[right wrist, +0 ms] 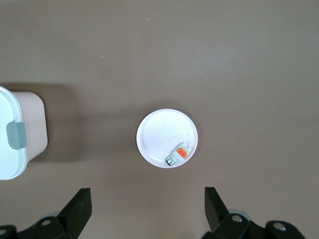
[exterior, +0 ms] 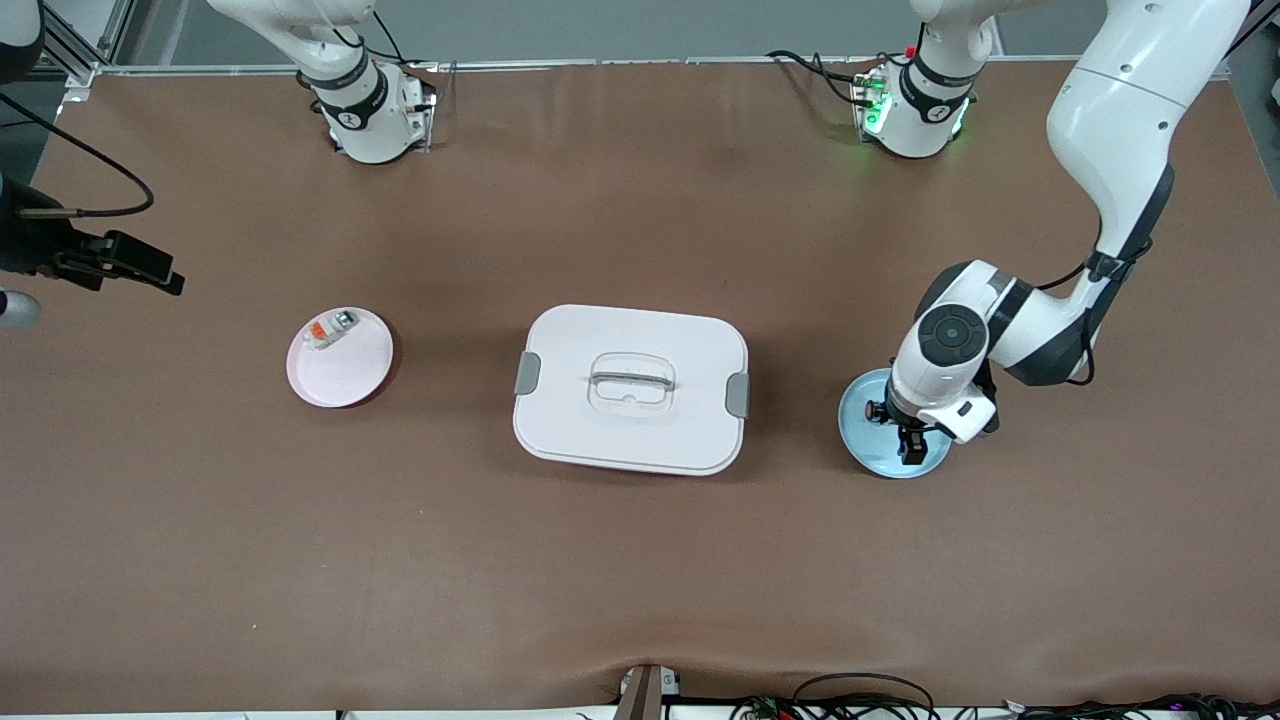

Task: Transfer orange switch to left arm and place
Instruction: 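Lower the switch onto the blue plate and open the left gripper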

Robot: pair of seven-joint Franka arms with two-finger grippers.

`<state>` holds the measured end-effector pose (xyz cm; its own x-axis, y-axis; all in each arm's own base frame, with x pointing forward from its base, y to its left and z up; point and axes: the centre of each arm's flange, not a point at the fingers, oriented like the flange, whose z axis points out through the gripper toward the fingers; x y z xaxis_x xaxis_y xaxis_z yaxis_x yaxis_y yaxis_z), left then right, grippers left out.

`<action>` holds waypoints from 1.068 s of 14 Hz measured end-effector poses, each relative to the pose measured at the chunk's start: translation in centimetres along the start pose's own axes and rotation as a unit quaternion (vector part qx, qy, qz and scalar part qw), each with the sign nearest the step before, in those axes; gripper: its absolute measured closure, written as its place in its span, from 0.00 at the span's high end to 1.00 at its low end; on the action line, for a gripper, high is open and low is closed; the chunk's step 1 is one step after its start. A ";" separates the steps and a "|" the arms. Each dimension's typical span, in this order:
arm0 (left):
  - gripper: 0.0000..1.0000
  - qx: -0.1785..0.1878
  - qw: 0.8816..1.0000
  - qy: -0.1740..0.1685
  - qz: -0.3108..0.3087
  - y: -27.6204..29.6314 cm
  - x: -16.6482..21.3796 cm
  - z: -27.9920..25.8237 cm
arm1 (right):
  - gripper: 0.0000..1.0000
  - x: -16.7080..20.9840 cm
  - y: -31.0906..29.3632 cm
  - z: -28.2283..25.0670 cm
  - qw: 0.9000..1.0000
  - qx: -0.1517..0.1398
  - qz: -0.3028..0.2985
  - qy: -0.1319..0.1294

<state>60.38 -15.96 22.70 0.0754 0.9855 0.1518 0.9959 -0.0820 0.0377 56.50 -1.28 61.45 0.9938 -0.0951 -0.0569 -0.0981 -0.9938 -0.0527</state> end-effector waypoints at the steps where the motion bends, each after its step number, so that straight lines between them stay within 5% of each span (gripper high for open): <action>1: 1.00 0.004 1.000 -0.008 0.020 0.1 0.2 -0.9 | 1.00 0.0 0.3 -0.3 1.000 0.000 0.002 0.005; 8: 1.00 0.019 0.989 -0.061 0.136 0.1 1.9 -6.3 | 1.00 -0.1 1.1 -1.3 1.000 -0.018 -0.017 0.019; 15: 1.00 0.018 0.964 -0.100 0.244 -0.6 6.8 -8.3 | 1.00 -0.5 1.0 -1.9 0.999 -0.019 -0.020 0.024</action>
<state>59.84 -10.43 31.93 0.5405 0.8398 -0.0508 0.8400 -0.5421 -0.0247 55.99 -2.36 63.32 0.9984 -0.0565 -0.0078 -0.0566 -0.9983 -0.0161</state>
